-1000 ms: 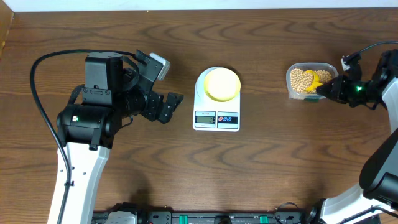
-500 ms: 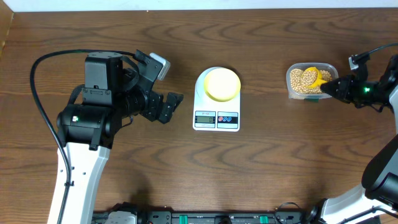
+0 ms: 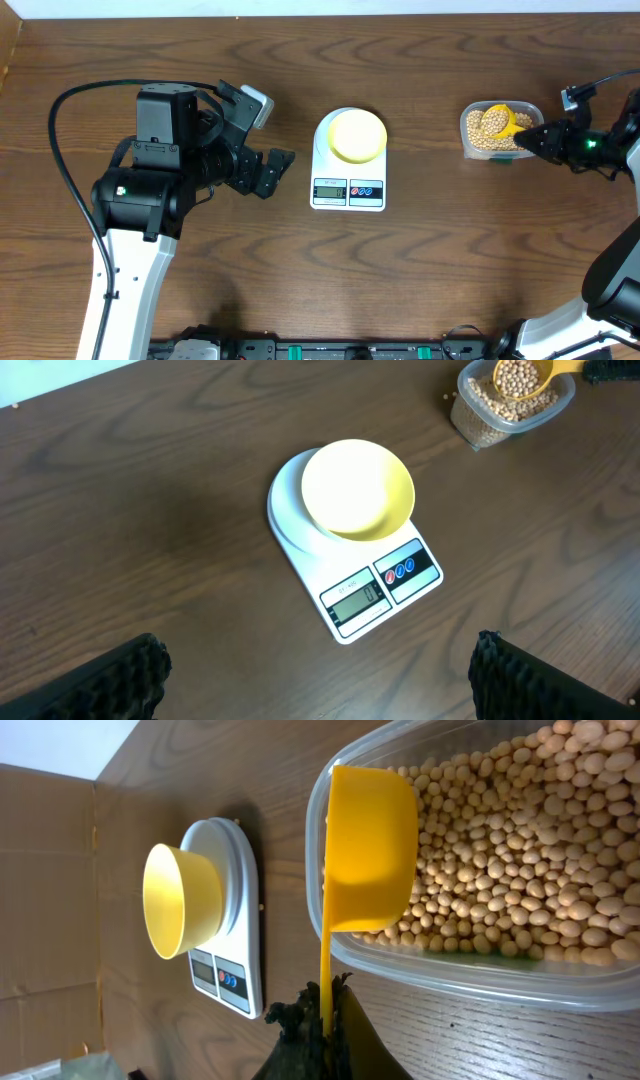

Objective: Scoop item into bowl and weigh 50g on scale
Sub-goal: 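Tilt the scoop up with the right gripper to fill it with beans, then carry the filled scoop with the right gripper over the yellow bowl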

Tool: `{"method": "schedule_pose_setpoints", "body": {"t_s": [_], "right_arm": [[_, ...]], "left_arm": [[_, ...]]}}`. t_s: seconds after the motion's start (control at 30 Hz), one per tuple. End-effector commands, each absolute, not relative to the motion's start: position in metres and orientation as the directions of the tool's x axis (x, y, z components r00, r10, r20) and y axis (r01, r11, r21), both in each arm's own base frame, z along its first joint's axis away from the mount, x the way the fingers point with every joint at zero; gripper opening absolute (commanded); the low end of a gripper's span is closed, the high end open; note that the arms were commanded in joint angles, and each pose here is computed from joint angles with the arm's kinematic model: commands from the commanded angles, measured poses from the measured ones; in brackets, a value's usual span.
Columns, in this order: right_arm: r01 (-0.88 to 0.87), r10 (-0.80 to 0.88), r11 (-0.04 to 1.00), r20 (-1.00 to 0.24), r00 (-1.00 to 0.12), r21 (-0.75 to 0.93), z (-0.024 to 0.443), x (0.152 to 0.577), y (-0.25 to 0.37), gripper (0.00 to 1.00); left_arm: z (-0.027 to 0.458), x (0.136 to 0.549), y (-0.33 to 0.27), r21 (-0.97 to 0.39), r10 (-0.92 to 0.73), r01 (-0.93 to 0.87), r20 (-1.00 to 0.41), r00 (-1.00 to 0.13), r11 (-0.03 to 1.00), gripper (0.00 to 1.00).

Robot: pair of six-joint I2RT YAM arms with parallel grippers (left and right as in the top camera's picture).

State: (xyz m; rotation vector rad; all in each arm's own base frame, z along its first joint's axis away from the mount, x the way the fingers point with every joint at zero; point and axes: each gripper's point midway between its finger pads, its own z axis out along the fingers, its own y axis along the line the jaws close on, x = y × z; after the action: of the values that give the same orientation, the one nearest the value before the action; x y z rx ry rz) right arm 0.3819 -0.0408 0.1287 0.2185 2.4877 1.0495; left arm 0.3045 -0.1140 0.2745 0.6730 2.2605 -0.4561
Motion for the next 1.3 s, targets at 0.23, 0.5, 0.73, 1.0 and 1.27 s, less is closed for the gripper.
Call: {"method": "schedule_pose_setpoints", "body": {"t_s": [0.23,0.5,0.73,1.0,1.27], "right_arm": [[-0.06,0.309,0.66,-0.343,-0.887,0.749,0.134,0.382,-0.038,0.01],[-0.083,0.316,0.625,-0.349,-0.882,0.776,0.142,0.384,-0.033,0.01],[-0.136,0.32,0.571,-0.372,-0.872,0.81,0.154,0.385,-0.025,0.01],[-0.192,0.317,0.491,-0.38,-0.869,0.85,0.169,0.386,-0.008,0.01],[-0.221,0.27,0.475,-0.38,-0.885,0.852,0.17,0.386,0.014,0.01]], "left_arm": [[0.275,0.304,-0.115,-0.132,0.325,0.589,-0.728,-0.604,0.797,0.98],[0.275,0.304,-0.115,-0.132,0.325,0.589,-0.728,-0.603,0.797,0.98],[0.275,0.304,-0.115,-0.132,0.325,0.589,-0.728,-0.604,0.797,0.98],[0.275,0.304,-0.115,-0.132,0.325,0.589,-0.728,-0.604,0.797,0.98],[0.275,0.304,-0.115,-0.132,0.325,0.589,-0.728,-0.604,0.797,0.98]]}}
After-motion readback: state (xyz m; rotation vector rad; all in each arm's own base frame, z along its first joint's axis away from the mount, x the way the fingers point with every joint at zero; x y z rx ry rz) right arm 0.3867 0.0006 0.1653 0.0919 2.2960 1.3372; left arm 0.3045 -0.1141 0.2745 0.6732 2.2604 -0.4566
